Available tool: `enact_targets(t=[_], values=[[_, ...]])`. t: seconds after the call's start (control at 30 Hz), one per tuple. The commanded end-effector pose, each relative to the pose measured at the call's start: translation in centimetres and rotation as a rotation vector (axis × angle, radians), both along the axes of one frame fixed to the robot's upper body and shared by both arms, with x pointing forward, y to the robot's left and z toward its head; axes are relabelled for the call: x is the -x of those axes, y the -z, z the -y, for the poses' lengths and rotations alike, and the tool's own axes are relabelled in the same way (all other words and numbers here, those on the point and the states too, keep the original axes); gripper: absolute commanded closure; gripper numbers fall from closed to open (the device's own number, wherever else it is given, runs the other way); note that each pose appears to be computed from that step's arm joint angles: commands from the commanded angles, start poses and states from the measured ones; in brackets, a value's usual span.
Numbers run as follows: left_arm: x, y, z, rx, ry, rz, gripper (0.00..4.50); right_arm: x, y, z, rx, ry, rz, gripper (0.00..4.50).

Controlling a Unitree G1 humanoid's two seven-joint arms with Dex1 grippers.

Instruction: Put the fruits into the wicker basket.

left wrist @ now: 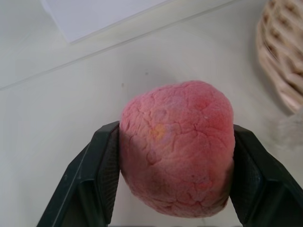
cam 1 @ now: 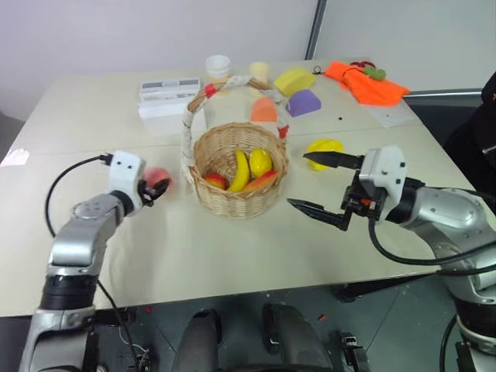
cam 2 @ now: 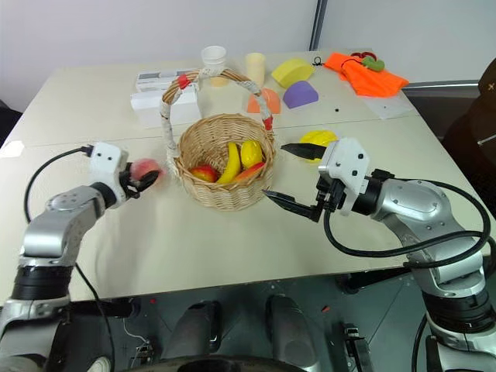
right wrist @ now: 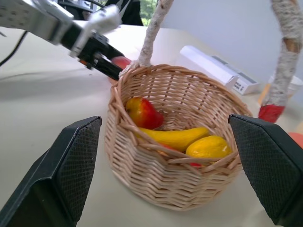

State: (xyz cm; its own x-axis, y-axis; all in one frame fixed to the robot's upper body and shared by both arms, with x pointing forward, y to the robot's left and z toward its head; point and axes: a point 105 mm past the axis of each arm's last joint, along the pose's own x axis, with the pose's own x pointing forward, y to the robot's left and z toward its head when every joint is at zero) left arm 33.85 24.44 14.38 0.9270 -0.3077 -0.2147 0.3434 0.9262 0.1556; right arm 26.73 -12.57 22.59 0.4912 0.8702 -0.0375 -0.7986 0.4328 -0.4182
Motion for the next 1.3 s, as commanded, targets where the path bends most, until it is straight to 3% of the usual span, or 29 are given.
enact_targets(t=[0.03,0.2,0.43,0.5,0.57,0.6,0.67,0.8,1.0,1.3], values=[[3.7,-6.3,3.0,0.157,0.310,0.145,1.97,-0.3,-1.0,1.0,-0.026,0.015,0.033,0.00],[6.1,-9.4,9.9,0.191,0.613,0.147,1.97,-1.5,-1.1,2.1,-0.077,0.056,0.028,0.00],[2.6,-8.2,15.3,0.050,0.548,0.139,1.97,-3.4,-0.2,4.0,-0.094,0.203,0.002,0.00],[2.0,-7.8,16.0,0.076,0.539,0.119,0.95,-4.5,0.8,5.4,-0.076,0.311,-0.017,0.00],[1.5,-7.5,15.8,0.053,0.520,0.117,0.10,-5.4,2.0,6.7,-0.068,0.405,-0.047,0.00],[1.3,-7.4,15.5,0.034,0.507,0.123,0.04,-5.8,2.5,7.2,-0.074,0.446,-0.059,0.00],[1.3,-7.6,15.1,0.015,0.510,0.148,0.04,-6.6,3.5,7.8,-0.078,0.519,-0.080,0.00],[4.2,-8.0,14.3,0.079,0.656,0.172,0.04,-9.3,5.4,8.2,-0.109,0.693,-0.138,0.00],[6.7,-6.2,11.2,0.100,0.692,0.081,0.04,-13.0,4.6,6.4,-0.254,0.853,-0.156,0.00],[7.3,-6.4,11.0,0.145,0.677,0.106,0.04,-16.5,6.0,5.2,-0.218,1.026,-0.183,0.00]])
